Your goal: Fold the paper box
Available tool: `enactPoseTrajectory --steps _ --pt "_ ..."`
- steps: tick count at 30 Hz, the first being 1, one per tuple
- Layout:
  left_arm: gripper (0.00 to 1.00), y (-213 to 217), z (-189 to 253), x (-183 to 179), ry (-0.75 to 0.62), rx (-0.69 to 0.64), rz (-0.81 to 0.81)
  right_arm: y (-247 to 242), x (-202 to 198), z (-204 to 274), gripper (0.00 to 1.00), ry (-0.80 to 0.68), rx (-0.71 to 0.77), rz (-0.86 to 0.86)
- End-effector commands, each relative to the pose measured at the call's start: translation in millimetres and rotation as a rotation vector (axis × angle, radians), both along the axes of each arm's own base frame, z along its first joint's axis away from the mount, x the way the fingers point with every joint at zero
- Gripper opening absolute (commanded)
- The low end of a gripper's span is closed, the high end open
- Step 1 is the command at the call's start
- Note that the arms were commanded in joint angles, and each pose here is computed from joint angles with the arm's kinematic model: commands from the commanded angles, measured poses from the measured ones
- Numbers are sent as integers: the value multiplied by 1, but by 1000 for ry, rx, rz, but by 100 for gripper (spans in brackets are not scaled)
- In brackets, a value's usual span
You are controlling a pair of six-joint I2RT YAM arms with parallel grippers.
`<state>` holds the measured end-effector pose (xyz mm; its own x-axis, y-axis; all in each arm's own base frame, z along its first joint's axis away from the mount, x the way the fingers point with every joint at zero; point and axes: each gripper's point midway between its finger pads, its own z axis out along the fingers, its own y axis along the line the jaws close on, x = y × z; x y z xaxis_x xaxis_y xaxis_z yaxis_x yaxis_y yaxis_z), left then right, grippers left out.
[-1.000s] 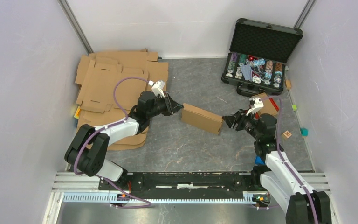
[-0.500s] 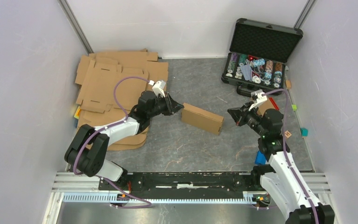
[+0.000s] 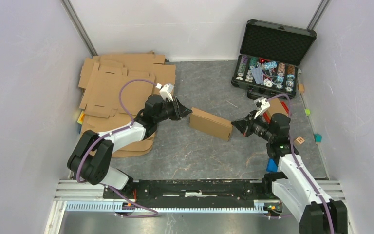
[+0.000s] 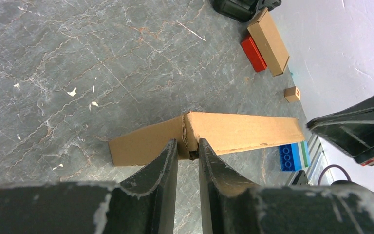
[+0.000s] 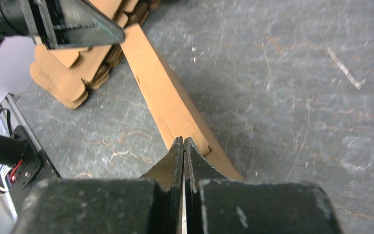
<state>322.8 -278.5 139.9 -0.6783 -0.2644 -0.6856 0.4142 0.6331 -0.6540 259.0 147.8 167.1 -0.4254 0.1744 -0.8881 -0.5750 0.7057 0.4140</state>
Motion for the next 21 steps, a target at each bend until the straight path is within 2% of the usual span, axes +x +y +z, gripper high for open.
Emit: enactPoseTrajectory --steps 1,5,12,15,21 --pt "27 7 -44 -22 104 133 -38 5 -13 -34 0 74 -10 55" --pt "27 6 -44 -22 103 136 -38 2 -15 -52 0 131 -45 46" --pt "27 6 -44 -22 105 142 -39 10 1 26 0 -31 2 73" --pt "27 6 -45 -22 105 145 -40 10 -1 35 0 -56 9 75" --pt "26 5 -46 -22 106 149 -40 6 -24 -53 0 121 -9 67"
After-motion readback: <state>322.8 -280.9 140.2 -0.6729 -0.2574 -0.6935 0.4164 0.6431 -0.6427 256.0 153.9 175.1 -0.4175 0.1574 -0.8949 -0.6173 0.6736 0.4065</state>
